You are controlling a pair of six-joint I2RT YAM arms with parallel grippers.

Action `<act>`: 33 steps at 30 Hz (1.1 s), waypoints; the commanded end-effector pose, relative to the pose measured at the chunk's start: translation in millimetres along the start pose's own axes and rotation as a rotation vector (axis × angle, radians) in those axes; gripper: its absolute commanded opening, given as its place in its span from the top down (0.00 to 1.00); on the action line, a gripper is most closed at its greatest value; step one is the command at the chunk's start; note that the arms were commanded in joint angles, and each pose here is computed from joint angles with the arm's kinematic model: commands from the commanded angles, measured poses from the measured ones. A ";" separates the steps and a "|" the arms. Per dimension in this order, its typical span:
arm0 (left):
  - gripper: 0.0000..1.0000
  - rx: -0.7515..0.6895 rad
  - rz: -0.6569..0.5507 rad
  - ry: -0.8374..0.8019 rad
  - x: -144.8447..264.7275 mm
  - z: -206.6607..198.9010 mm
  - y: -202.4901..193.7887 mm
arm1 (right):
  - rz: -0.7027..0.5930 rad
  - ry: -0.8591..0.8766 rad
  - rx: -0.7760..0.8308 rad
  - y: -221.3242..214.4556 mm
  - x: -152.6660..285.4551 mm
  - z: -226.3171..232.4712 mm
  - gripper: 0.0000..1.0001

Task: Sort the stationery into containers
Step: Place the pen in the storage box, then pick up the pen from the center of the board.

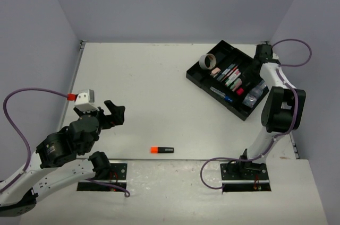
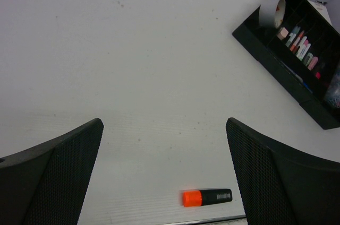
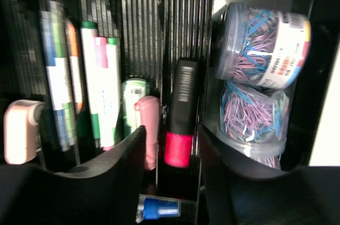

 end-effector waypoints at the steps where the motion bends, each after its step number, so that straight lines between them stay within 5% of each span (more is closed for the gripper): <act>1: 0.00 -0.005 -0.025 0.003 -1.9 -1.6 6.0 | -0.108 0.072 -0.035 32.5 42.7 11.7 0.52; 5: 0.00 -0.004 -0.024 0.004 -2.1 -1.7 5.8 | -0.132 0.103 -0.027 38.5 62.3 16.0 0.50; 9: 0.00 -0.004 -0.025 0.011 -2.4 -0.9 5.8 | -0.163 0.249 0.197 3.3 111.3 64.3 0.52; 13: 0.00 0.008 -0.032 0.032 -1.9 2.8 7.3 | -0.155 0.534 0.578 -87.9 170.3 131.3 0.52; 18: 0.00 0.030 -0.045 0.041 0.5 7.3 9.4 | -0.095 0.867 1.165 -276.0 227.6 160.2 0.40; 22: 0.00 0.039 -0.050 0.045 1.4 9.1 10.2 | 0.006 0.918 1.424 -363.4 240.3 144.0 0.39; 33: 0.00 0.057 -0.057 0.065 2.9 13.9 11.3 | 0.154 0.787 1.774 -466.1 221.9 114.5 0.43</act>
Point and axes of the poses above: each gripper's point midway between its finger pads, its own x axis back along the fingers, its own z axis along the line the jaws close on, y = z × x, the point moved 1 cm from there along x, back along the fingers, and after that the axes turned 1 degree about -x, right-handed, at the moved point
